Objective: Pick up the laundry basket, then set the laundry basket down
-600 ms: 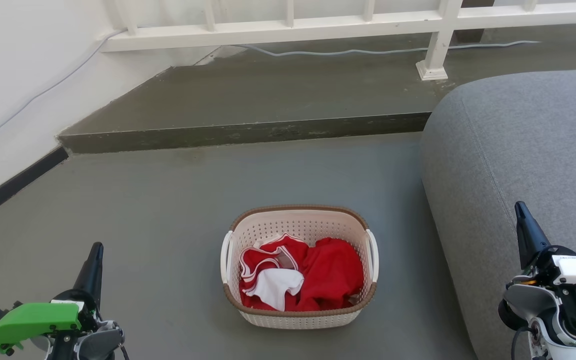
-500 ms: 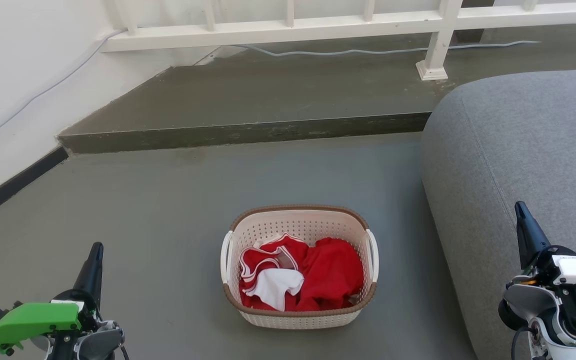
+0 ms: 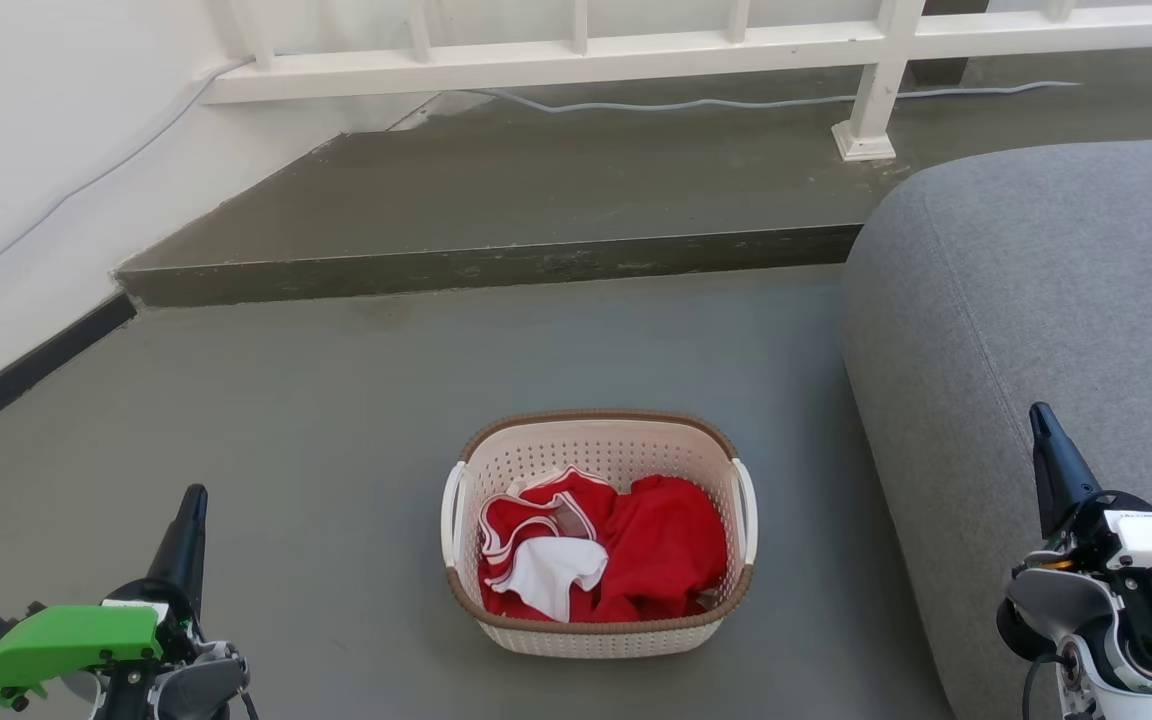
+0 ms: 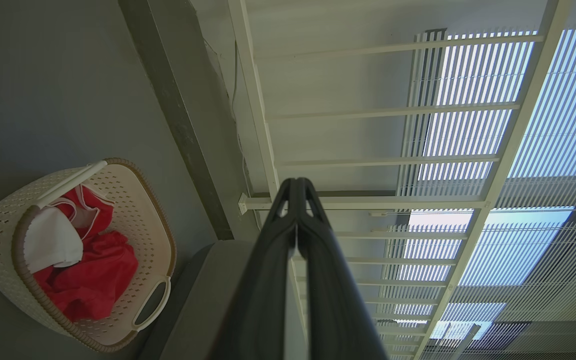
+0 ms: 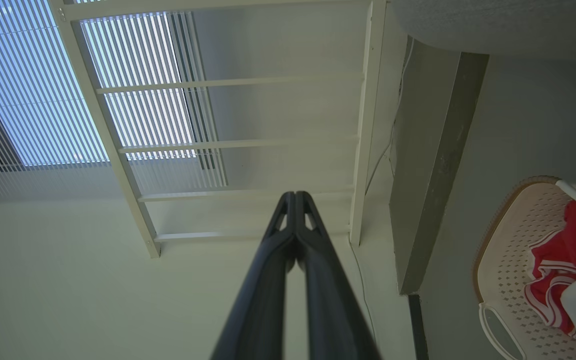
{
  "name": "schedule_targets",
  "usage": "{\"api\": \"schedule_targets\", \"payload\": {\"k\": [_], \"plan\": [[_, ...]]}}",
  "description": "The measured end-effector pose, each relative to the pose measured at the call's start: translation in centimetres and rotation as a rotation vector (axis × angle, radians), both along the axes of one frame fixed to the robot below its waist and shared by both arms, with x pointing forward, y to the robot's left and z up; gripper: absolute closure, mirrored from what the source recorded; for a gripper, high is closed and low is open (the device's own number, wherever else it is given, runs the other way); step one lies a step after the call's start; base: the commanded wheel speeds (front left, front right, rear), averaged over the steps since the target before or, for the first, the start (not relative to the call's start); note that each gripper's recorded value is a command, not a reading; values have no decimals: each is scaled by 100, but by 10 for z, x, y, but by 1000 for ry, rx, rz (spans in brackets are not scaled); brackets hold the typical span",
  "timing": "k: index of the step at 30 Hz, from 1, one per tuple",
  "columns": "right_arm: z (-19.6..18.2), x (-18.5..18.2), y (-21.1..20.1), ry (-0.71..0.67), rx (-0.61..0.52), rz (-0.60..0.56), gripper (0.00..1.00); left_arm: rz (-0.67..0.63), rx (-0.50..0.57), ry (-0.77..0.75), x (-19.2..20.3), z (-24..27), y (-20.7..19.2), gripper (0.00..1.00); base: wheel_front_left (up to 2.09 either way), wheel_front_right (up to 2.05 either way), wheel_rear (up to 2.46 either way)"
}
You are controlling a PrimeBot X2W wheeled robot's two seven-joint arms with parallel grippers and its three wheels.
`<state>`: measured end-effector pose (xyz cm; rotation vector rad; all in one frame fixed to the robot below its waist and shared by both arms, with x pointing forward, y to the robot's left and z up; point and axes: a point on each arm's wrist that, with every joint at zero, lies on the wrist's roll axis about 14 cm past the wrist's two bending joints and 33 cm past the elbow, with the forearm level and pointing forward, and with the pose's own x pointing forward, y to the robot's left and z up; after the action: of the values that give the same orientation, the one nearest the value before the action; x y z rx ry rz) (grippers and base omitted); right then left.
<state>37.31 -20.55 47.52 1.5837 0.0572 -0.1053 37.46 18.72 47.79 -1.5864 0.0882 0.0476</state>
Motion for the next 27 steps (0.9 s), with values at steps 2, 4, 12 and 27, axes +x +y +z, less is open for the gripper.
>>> {"api": "schedule_targets", "payload": {"k": [2, 4, 12, 27], "plan": [[0, 0, 0, 0, 0, 0, 100, 0, 0, 0, 0, 0, 0, 100, 0, 0, 0], [0, 0, 0, 0, 0, 0, 100, 0, 0, 0, 0, 0, 0, 100, 0, 0, 0], [0, 0, 0, 0, 0, 0, 100, 0, 0, 0, 0, 0, 0, 100, 0, 0, 0], [-32, -18, 9, 98, 30, 2, 0, 1, -25, 82, -14, -27, -7, 0, 0, 0, 0]]}}
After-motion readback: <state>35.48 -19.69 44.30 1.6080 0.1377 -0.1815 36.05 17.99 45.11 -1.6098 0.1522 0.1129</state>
